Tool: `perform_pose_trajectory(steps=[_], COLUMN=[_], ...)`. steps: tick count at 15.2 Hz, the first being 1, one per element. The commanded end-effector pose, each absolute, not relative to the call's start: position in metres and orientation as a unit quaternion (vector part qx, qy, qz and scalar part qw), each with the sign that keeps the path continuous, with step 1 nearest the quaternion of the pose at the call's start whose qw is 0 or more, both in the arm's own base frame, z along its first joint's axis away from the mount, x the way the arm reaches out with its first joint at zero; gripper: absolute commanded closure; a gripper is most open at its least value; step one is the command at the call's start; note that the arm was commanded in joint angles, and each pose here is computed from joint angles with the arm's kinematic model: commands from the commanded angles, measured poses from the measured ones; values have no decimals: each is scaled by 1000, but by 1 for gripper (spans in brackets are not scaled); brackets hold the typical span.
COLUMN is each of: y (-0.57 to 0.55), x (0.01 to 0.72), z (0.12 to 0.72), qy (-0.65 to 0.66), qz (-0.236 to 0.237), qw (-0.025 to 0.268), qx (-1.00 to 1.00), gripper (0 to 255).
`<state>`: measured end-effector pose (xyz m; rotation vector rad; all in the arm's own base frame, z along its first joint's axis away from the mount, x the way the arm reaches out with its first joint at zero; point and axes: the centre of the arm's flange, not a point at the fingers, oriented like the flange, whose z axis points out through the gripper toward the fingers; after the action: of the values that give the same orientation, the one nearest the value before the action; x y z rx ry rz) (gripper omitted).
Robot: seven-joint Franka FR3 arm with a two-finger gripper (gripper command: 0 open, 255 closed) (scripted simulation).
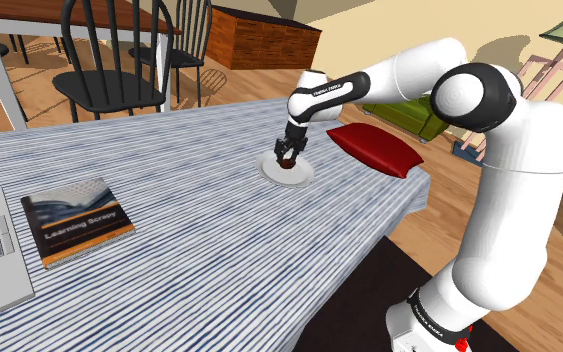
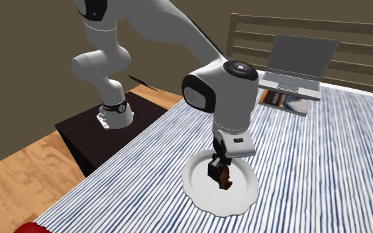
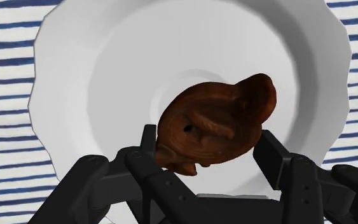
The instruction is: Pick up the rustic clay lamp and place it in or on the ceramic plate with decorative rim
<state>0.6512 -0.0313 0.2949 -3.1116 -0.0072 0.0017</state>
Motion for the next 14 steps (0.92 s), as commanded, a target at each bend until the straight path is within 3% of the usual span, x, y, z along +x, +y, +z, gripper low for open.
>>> perform_pose_trajectory(steps=[1, 8, 9, 14], y=[-30, -30, -30, -30], x=[650, 650, 651, 650], z=[289, 289, 289, 289], qy=[-2, -2, -2, -2], qz=[0, 0, 0, 0], qw=[15, 15, 15, 15], qx=[-1000, -1000, -1000, -1000], gripper=[255, 255, 0, 0])
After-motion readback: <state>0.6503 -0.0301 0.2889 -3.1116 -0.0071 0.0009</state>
